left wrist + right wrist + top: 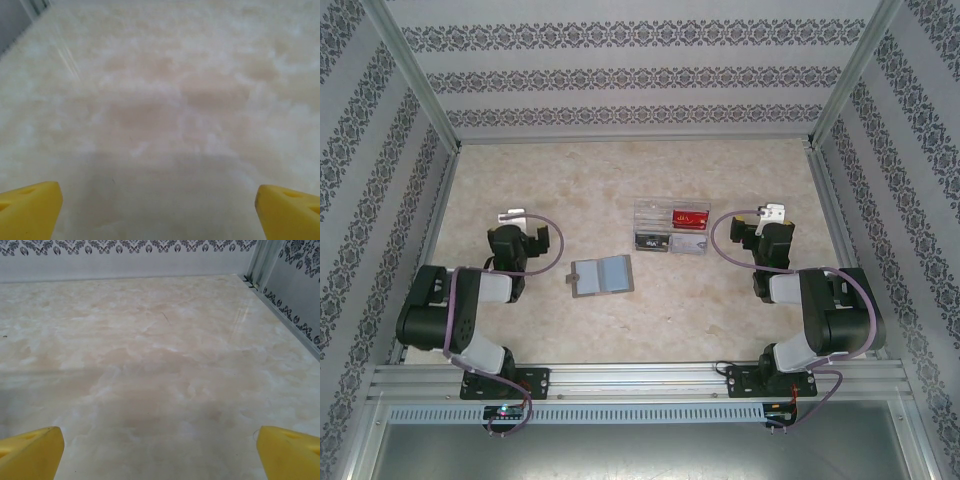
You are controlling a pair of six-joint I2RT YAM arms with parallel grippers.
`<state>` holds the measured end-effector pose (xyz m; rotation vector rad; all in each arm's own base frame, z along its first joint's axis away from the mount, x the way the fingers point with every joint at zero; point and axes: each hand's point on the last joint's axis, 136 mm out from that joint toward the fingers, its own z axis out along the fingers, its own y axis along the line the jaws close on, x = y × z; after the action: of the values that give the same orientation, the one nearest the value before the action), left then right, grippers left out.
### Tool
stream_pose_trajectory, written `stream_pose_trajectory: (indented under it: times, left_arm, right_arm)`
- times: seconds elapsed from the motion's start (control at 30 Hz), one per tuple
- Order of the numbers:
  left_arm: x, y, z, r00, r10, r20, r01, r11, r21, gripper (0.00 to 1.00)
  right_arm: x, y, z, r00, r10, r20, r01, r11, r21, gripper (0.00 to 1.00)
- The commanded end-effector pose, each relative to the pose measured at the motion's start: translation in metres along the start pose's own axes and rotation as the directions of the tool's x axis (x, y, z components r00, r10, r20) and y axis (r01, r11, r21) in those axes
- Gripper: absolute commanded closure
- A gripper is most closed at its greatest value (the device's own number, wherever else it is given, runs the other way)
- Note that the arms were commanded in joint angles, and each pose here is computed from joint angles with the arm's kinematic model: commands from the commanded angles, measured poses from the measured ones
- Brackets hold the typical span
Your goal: Take the credit cards out of the card holder
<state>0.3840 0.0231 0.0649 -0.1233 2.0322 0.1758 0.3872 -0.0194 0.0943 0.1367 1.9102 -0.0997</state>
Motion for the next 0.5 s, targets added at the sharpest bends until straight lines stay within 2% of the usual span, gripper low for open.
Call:
stream_pose_trajectory:
  times: [0.0, 0.13, 0.47]
  left_arm:
    - [-0.0243, -0.0024, 0.0011, 0.995, -0.018, 0.101, 0.015, 1.0, 0.025, 0.01]
    - [-0.0222, -0.0025, 0.0012, 0.997, -0.019, 0.072, 0.017, 0.999, 0.03, 0.01]
    - [-0.0226, -0.0033, 0.0012, 0.997, -0.018, 0.079, 0.016, 0.999, 0.032, 0.01]
  right_arm:
    - [-0.0141, 0.0015, 0.0, 0.999, 0.011, 0.049, -0.012, 1.0, 0.013, 0.02]
    - [-0.0143, 0.0021, -0.0003, 0.999, 0.004, 0.05, -0.005, 1.0, 0.017, 0.02]
    - [-0.0143, 0.0029, 0.0, 0.999, -0.002, 0.047, 0.001, 1.0, 0.018, 0.02]
